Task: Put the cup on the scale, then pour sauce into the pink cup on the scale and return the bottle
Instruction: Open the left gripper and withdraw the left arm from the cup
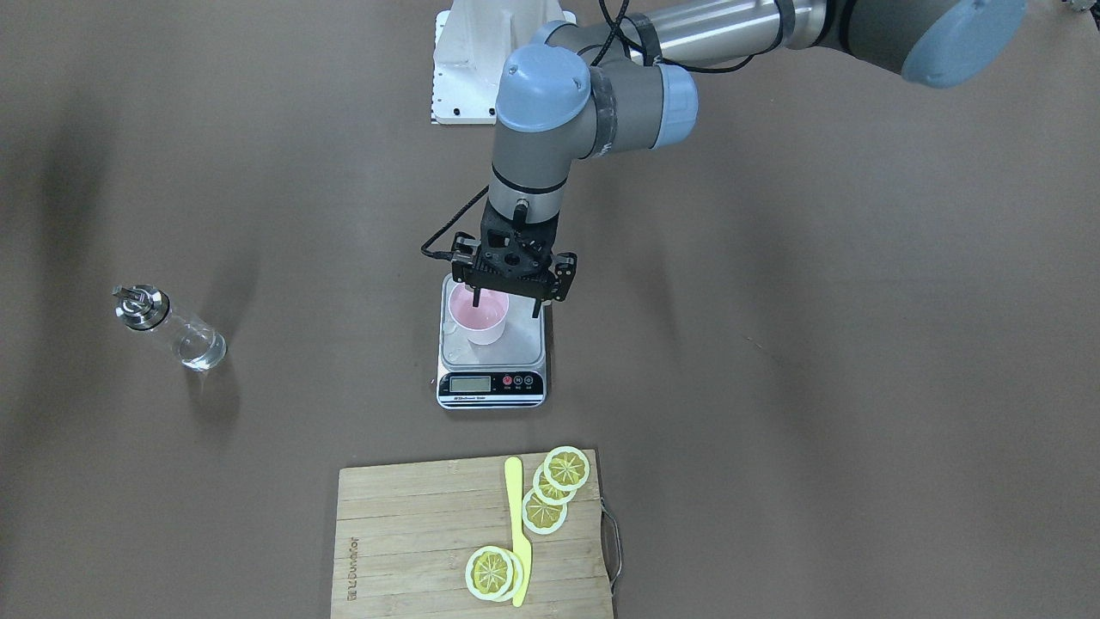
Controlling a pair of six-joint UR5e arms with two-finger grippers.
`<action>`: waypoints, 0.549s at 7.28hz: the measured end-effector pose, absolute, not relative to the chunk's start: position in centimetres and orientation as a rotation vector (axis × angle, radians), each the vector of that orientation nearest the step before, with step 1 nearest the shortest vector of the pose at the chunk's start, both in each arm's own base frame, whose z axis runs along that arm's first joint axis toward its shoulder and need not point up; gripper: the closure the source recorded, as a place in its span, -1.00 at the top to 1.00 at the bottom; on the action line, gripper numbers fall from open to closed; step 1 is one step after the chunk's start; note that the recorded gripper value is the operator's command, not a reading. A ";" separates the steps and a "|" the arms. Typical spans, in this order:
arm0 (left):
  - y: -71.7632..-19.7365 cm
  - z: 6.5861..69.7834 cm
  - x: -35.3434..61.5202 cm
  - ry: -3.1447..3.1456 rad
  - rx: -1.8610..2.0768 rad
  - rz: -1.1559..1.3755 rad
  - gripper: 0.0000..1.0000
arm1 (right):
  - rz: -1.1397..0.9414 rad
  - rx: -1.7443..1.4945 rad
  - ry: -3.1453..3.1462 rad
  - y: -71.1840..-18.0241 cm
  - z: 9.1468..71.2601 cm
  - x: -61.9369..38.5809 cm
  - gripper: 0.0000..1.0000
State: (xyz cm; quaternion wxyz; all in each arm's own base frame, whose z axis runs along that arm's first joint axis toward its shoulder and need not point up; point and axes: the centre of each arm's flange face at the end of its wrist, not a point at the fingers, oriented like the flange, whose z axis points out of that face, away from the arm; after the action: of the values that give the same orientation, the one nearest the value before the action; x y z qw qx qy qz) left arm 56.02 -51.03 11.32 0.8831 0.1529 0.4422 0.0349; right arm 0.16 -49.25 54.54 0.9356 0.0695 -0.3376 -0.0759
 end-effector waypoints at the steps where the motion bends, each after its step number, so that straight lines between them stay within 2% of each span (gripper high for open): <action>1: -52.2 11.0 54.2 0.926 0.311 0.083 0.96 | -0.158 0.146 -0.690 -49.3 54.4 0.1 1.00; 4: -56.3 13.7 41.6 0.823 0.297 0.207 0.96 | -0.182 0.172 -0.695 -49.3 53.0 -0.5 1.00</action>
State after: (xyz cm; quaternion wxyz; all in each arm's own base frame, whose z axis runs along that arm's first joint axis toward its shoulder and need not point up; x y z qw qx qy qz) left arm 41.62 -56.26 13.66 0.9006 0.1434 0.3980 0.0999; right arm -0.49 -49.26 52.97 0.9326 0.0841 -0.3395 -0.0889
